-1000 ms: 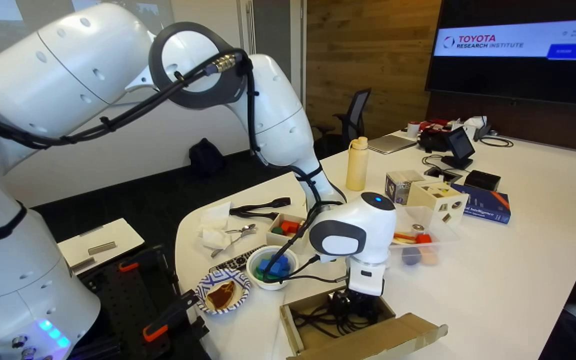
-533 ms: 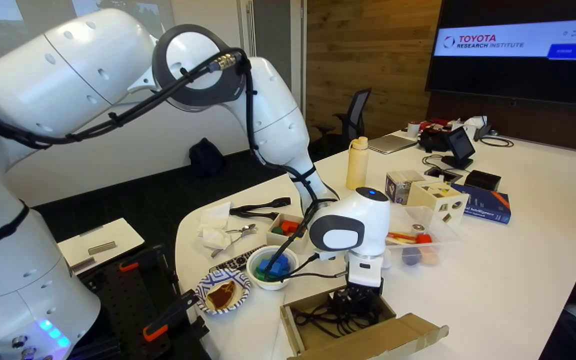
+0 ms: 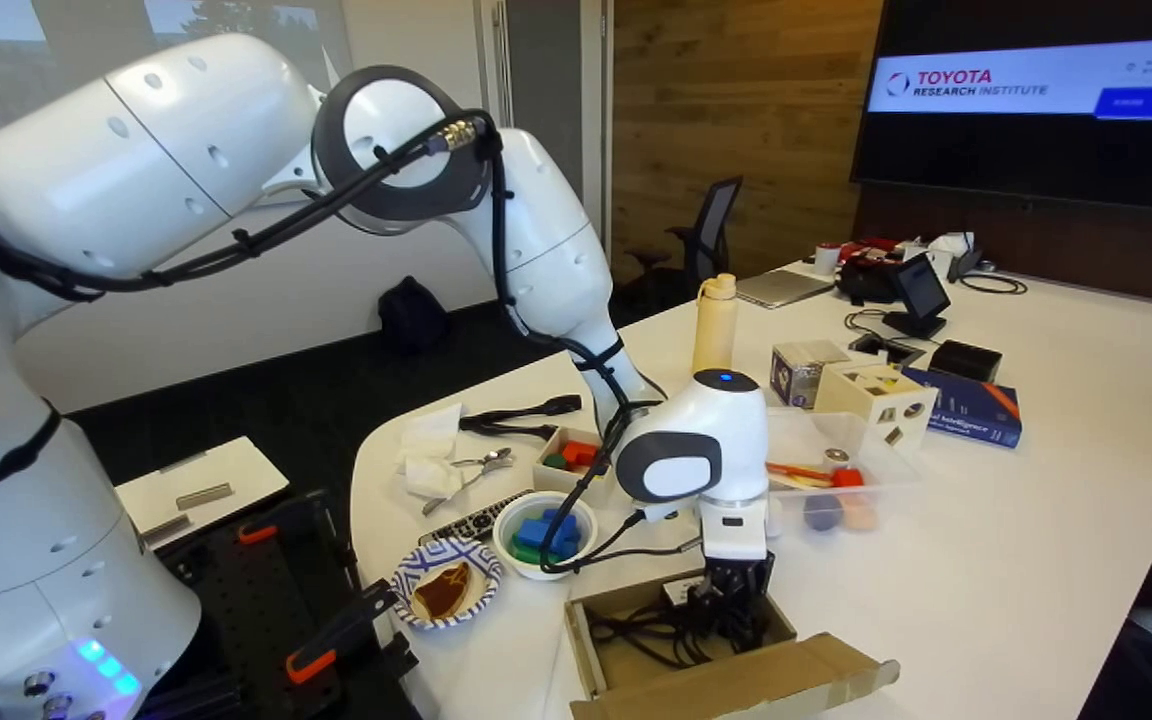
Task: Shift the cable from the box to the table
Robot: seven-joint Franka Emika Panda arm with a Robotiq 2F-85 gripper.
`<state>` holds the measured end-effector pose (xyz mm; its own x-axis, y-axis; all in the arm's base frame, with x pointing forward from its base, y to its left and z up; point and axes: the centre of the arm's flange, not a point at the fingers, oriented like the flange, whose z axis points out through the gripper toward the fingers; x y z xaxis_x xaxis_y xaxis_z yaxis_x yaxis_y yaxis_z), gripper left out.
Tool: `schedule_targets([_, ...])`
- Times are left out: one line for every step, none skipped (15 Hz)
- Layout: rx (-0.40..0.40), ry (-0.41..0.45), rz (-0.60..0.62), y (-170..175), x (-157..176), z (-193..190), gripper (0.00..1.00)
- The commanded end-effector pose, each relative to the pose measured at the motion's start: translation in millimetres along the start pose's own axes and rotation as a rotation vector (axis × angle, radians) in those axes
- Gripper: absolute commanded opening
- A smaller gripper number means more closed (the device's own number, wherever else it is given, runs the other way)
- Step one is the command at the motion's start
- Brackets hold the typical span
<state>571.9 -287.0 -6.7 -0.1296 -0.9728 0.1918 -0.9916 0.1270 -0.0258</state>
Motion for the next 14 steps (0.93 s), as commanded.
schedule_targets([0.028, 0.022, -0.010, -2, -1, 16, 0.00])
schedule_targets([0.046, 0.009, -0.026, -2, 2, 5, 0.00])
schedule_targets([0.055, -0.019, -0.059, 0, 4, -8, 0.00])
schedule_targets([0.066, -0.024, -0.086, 0, 6, -16, 0.00])
schedule_targets([0.071, -0.050, -0.129, 1, 9, -28, 0.00])
schedule_targets([0.073, -0.076, -0.176, 1, 10, -38, 0.00])
schedule_targets([0.078, -0.100, -0.223, 1, 11, -50, 0.00])
schedule_targets([0.086, -0.118, -0.267, 1, 12, -60, 0.00])
schedule_targets([0.091, -0.140, -0.315, 2, 13, -72, 0.00])
schedule_targets([0.096, -0.151, -0.353, 2, 15, -82, 0.00])
schedule_targets([0.098, -0.166, -0.391, 3, 17, -96, 0.00])
schedule_targets([0.097, -0.179, -0.425, 2, 19, -108, 0.00])
schedule_targets([0.098, -0.191, -0.455, 2, 22, -122, 0.00])
schedule_targets([0.100, -0.201, -0.479, 2, 24, -135, 0.00])
